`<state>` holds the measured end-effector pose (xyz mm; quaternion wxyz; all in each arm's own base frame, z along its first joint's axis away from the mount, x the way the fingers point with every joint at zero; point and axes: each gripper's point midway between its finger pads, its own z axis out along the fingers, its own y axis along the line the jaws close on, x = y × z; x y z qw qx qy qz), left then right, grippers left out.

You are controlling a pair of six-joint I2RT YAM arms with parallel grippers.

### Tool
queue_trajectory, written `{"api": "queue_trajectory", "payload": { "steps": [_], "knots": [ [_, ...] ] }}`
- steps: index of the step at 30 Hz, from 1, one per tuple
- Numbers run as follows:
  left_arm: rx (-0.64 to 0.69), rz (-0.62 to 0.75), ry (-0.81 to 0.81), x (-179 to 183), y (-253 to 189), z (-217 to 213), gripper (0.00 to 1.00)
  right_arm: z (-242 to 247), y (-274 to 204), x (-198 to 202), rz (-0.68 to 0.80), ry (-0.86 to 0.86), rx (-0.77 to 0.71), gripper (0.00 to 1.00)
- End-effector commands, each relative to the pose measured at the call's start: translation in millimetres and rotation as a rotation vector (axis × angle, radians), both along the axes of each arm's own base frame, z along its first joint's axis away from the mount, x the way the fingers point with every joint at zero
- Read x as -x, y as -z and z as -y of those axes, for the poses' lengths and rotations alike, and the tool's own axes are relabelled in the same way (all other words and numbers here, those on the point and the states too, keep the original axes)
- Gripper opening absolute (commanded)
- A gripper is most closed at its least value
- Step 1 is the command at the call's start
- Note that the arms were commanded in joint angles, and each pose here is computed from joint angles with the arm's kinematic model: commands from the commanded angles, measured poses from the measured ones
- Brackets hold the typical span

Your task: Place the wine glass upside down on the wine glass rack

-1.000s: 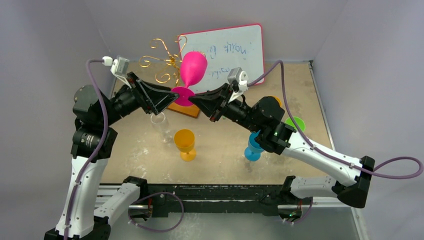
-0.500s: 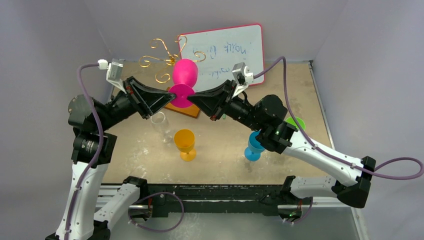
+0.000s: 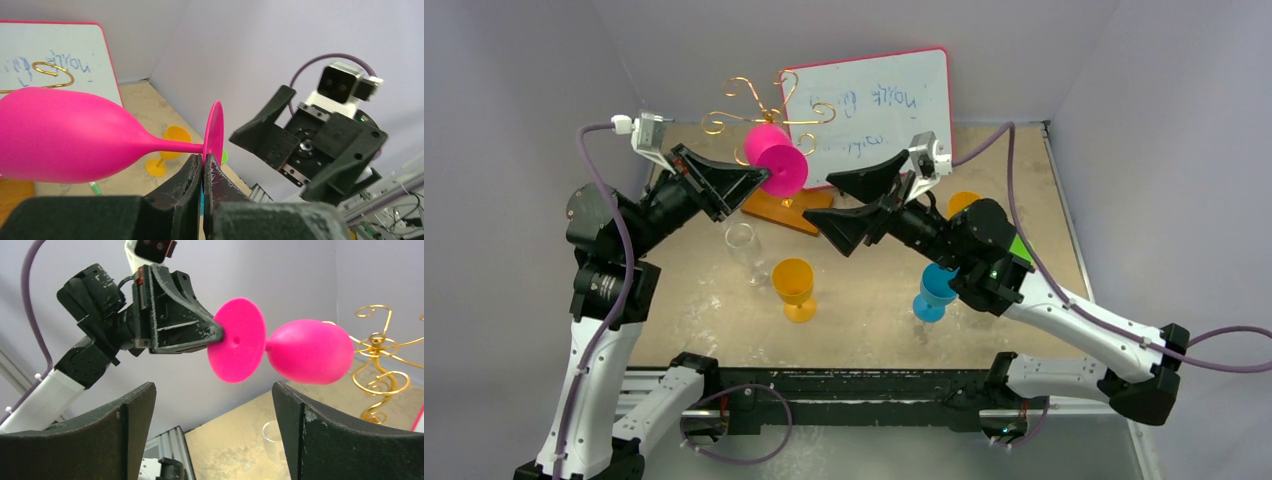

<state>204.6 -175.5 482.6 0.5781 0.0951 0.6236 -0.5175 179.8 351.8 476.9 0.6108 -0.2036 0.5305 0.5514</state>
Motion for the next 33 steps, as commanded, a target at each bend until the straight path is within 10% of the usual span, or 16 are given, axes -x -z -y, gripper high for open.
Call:
{"api": "queue_trajectory", "payload": {
  "steps": [1, 14, 33],
  "knots": [
    [0.029, 0.029, -0.140, -20, -19, -15, 0.00, 24, -17, 8, 0.042, 0.037, -0.051, 0.98],
    [-0.020, -0.021, -0.761, -112, -48, -102, 0.00, 63, -8, 22, 0.029, 0.086, -0.037, 1.00],
    [0.070, -0.062, -0.824, -89, -57, -118, 0.00, 63, 1, 12, 0.028, 0.136, 0.032, 1.00]
  ]
}}
